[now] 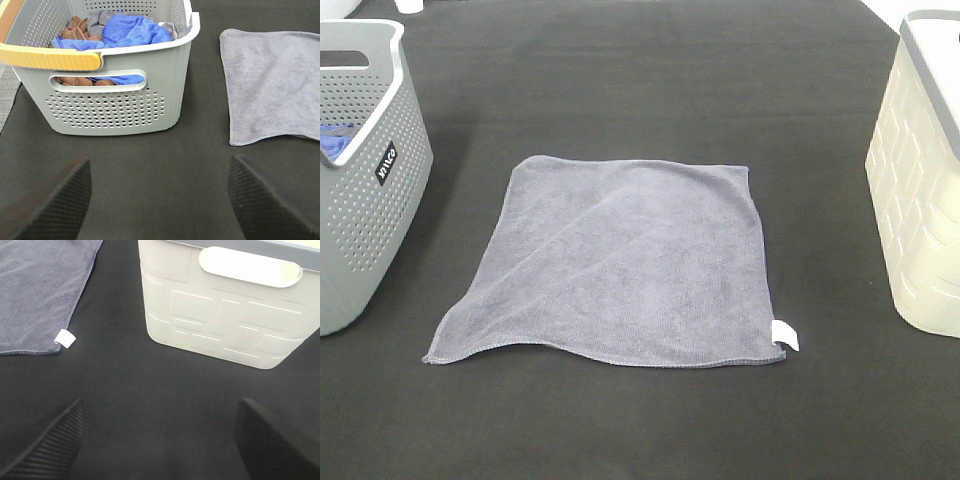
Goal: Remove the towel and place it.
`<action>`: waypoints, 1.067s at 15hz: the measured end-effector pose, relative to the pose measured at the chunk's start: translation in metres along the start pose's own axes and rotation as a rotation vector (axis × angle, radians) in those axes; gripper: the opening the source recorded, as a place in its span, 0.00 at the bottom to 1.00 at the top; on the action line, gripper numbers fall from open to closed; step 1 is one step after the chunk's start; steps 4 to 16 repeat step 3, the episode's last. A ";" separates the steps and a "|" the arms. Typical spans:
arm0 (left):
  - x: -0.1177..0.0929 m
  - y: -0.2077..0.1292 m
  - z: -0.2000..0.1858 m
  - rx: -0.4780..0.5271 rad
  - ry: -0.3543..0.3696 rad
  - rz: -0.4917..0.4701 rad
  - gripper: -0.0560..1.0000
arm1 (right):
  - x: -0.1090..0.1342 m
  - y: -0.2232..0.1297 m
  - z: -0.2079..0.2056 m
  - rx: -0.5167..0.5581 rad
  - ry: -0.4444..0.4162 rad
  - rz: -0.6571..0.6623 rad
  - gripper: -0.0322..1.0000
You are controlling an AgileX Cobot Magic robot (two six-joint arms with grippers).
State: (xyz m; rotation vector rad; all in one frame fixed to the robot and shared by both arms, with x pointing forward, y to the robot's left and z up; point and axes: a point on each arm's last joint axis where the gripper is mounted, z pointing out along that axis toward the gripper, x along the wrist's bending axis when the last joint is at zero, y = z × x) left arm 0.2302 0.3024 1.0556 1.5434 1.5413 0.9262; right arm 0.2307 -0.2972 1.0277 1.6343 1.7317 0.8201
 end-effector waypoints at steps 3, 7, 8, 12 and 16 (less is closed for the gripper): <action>0.000 0.000 0.000 0.000 0.000 0.000 0.72 | 0.000 0.000 0.000 0.000 0.000 0.000 0.76; 0.000 0.000 0.000 0.000 0.000 0.000 0.72 | 0.000 0.000 0.000 0.000 0.000 0.000 0.76; 0.000 0.000 0.000 0.000 0.000 0.000 0.72 | 0.000 0.000 0.000 0.000 0.000 0.000 0.76; 0.000 0.000 0.000 0.000 0.000 0.000 0.72 | 0.000 0.000 0.000 0.000 0.000 0.000 0.76; 0.000 0.000 0.000 0.000 0.000 0.000 0.72 | 0.000 0.000 0.000 0.000 0.000 0.000 0.76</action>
